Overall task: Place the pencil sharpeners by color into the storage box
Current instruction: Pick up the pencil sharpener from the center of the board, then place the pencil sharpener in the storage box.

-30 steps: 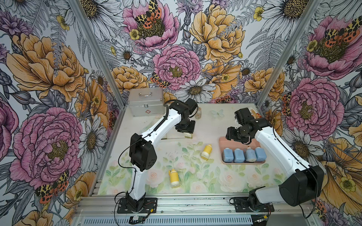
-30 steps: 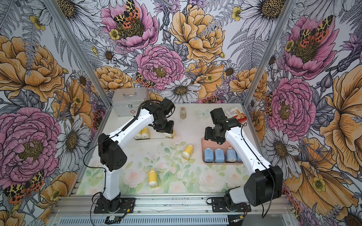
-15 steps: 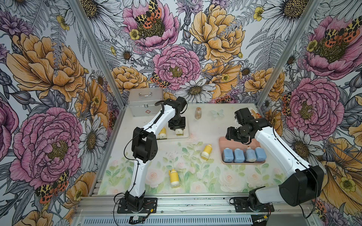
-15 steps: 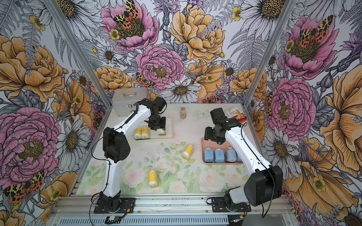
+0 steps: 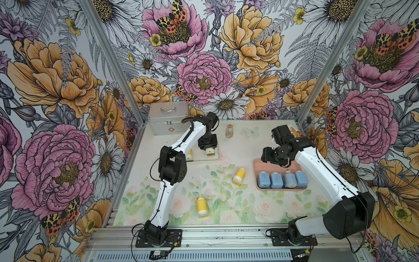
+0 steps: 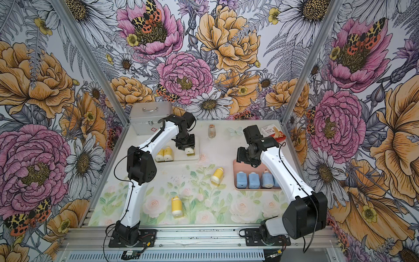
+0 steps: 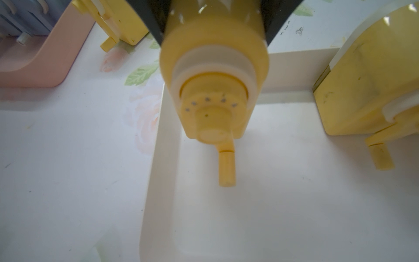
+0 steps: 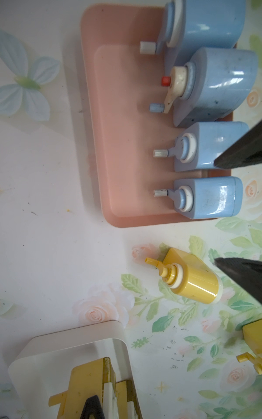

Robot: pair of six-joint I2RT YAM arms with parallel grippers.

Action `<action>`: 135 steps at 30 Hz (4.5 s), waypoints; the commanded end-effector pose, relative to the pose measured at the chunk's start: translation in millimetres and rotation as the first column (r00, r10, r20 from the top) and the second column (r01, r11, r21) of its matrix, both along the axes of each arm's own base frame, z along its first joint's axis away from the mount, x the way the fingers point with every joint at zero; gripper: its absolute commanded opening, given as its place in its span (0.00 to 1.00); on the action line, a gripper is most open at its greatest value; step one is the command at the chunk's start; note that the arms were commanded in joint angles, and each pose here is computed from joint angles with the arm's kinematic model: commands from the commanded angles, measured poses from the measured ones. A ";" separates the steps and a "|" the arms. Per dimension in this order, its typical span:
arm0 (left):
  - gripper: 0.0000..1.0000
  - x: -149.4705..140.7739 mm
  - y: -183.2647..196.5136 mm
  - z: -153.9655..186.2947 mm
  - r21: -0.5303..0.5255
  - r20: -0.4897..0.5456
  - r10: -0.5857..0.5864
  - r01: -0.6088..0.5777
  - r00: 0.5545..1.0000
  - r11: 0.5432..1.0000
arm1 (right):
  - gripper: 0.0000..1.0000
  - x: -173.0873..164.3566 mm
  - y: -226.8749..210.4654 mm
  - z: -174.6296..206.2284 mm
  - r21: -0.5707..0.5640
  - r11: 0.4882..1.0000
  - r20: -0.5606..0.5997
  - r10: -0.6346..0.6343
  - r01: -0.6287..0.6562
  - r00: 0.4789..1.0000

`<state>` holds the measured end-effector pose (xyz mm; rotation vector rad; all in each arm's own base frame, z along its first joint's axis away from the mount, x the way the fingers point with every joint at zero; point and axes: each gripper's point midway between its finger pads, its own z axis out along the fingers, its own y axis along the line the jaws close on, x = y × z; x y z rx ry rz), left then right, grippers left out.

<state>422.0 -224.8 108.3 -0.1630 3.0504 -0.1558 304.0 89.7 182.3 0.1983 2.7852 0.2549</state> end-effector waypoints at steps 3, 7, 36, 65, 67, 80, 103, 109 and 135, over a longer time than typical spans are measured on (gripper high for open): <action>0.47 3.2 -9.5 -3.2 -0.021 -0.001 0.010 -0.010 1.000 1.000 | 0.64 4.5 0.7 -1.5 0.007 1.000 0.005 0.012 -0.012 1.000; 0.47 2.9 -13.6 -5.3 -0.023 -0.002 0.002 -0.002 1.000 1.000 | 0.64 4.7 0.7 -2.1 0.007 1.000 0.004 0.013 -0.013 1.000; 0.47 -6.4 -34.2 -32.1 -0.012 -0.050 -0.069 0.068 0.996 0.998 | 0.64 3.7 1.0 -9.9 0.009 1.000 -0.007 0.010 -0.010 1.000; 0.62 -5.2 -37.8 -42.1 -0.008 -0.063 -0.069 0.069 0.996 0.998 | 0.64 4.4 1.0 -13.4 0.007 1.000 -0.015 0.009 -0.008 1.000; 0.62 -5.1 -37.5 -41.0 -0.008 -0.060 -0.069 0.069 0.996 0.998 | 0.64 4.2 1.3 -12.9 0.008 1.000 -0.014 0.010 -0.010 1.000; 0.63 -5.7 -35.1 -33.6 -0.001 -0.045 -0.066 0.066 0.997 0.998 | 0.64 4.1 1.8 -12.4 0.012 1.000 -0.011 0.011 -0.010 1.000; 0.64 -5.1 -24.1 -22.1 0.028 -0.017 -0.052 0.053 0.998 0.998 | 0.64 5.0 2.8 -10.7 0.017 1.000 -0.006 0.012 -0.011 1.000; 0.66 -4.6 -24.6 -16.7 0.023 -0.006 -0.051 0.051 0.999 0.998 | 0.64 6.2 3.5 -11.6 0.019 1.000 -0.008 0.013 -0.013 1.000; 0.66 -5.1 -23.5 -2.3 0.021 0.024 -0.038 0.037 0.999 0.999 | 0.64 6.3 5.0 -10.6 0.026 1.000 -0.005 0.017 -0.017 1.000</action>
